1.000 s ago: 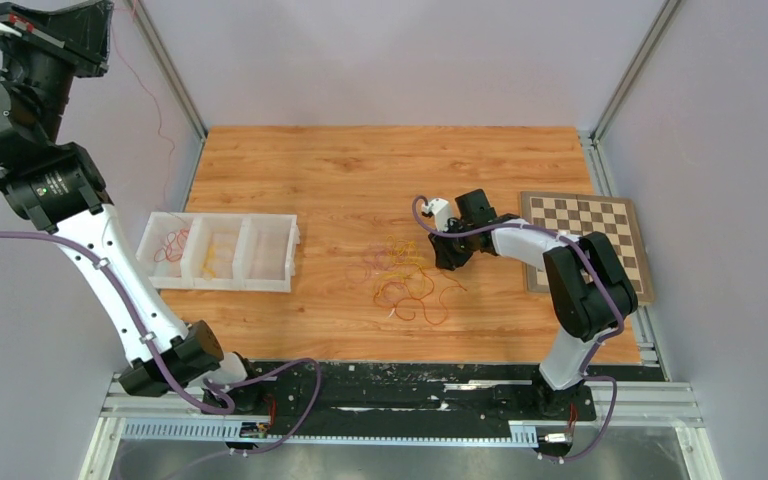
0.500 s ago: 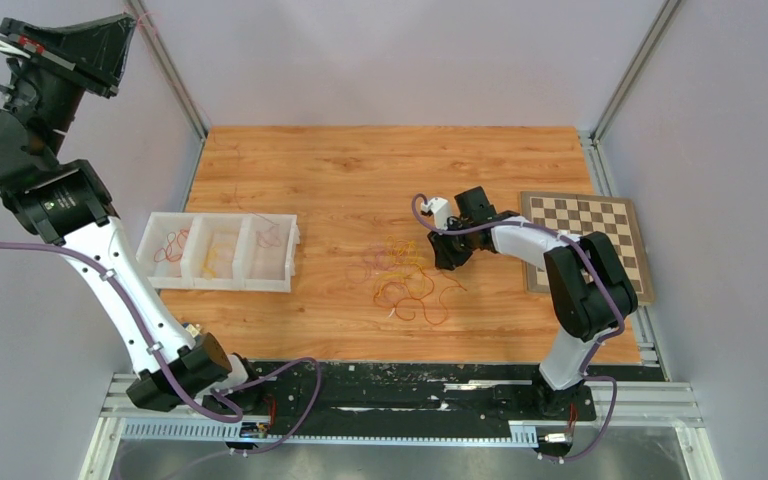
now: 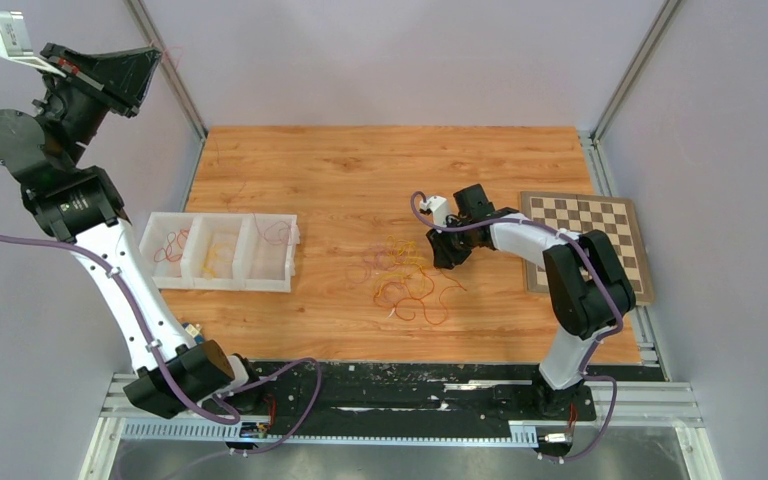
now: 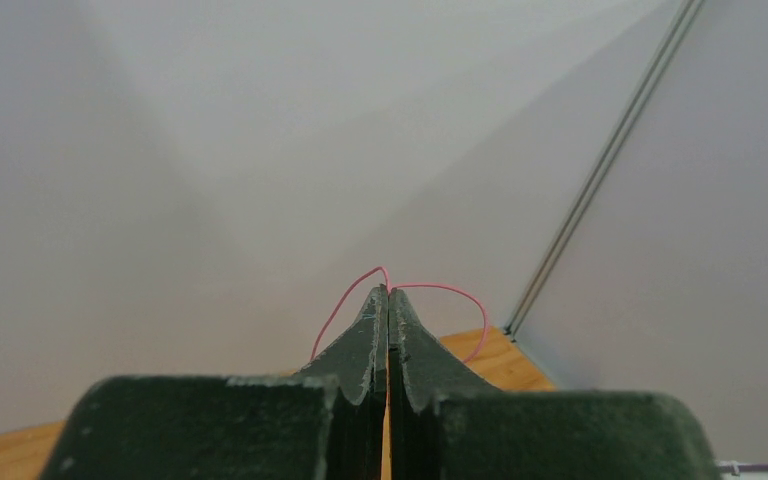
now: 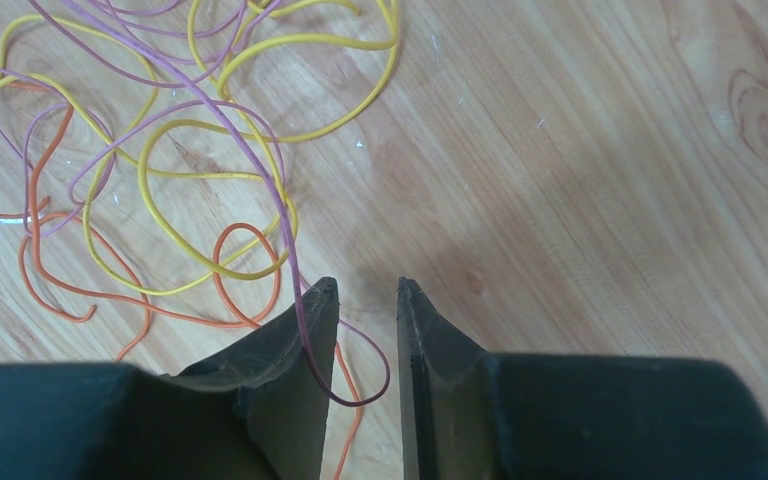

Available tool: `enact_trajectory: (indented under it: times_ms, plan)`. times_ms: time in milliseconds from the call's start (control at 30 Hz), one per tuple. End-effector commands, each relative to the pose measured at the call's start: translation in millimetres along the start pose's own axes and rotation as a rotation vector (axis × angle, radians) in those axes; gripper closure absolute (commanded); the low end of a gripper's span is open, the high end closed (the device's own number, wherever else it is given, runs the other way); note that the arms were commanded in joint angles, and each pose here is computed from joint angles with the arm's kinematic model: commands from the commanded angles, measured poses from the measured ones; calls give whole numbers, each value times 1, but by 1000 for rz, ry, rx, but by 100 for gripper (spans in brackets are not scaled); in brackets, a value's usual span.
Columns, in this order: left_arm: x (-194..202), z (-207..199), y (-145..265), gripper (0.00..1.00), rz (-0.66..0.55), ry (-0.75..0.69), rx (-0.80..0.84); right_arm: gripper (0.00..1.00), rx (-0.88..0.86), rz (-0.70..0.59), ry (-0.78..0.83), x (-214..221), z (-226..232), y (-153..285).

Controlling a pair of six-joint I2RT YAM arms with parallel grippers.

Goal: Untangle the cables

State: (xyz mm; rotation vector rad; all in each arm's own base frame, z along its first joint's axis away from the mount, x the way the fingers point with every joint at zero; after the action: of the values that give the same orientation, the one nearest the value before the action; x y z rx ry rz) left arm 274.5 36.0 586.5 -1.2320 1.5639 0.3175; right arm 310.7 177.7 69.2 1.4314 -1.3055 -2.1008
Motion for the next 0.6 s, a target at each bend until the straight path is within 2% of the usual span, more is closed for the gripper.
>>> enact_trajectory:
  times_ms: [0, 233, 567]
  plan:
    - [6, -14, 7, 100, 26, -84, 17, 72, -3, -33, 17, -13, -5, 1]
    - [55, -2, 9, 100, 189, -69, 56, 72, -24, -24, -7, -11, -3, -4]
    - [140, 41, 28, 100, 348, 21, -40, 71, -30, -20, -6, -9, -2, -5]
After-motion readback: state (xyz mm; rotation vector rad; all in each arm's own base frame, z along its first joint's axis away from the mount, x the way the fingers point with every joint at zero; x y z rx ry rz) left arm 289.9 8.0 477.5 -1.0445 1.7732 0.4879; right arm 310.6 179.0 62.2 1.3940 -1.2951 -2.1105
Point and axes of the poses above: each gripper's point midway between its finger pads, its own y axis back along the fingers, its own z axis along the line the jaws close on, x = y × z, the point moved 5 cm from there along y, back along the fingers, and after that the axes turned 8 degrees about y, right-handed, at the moved point
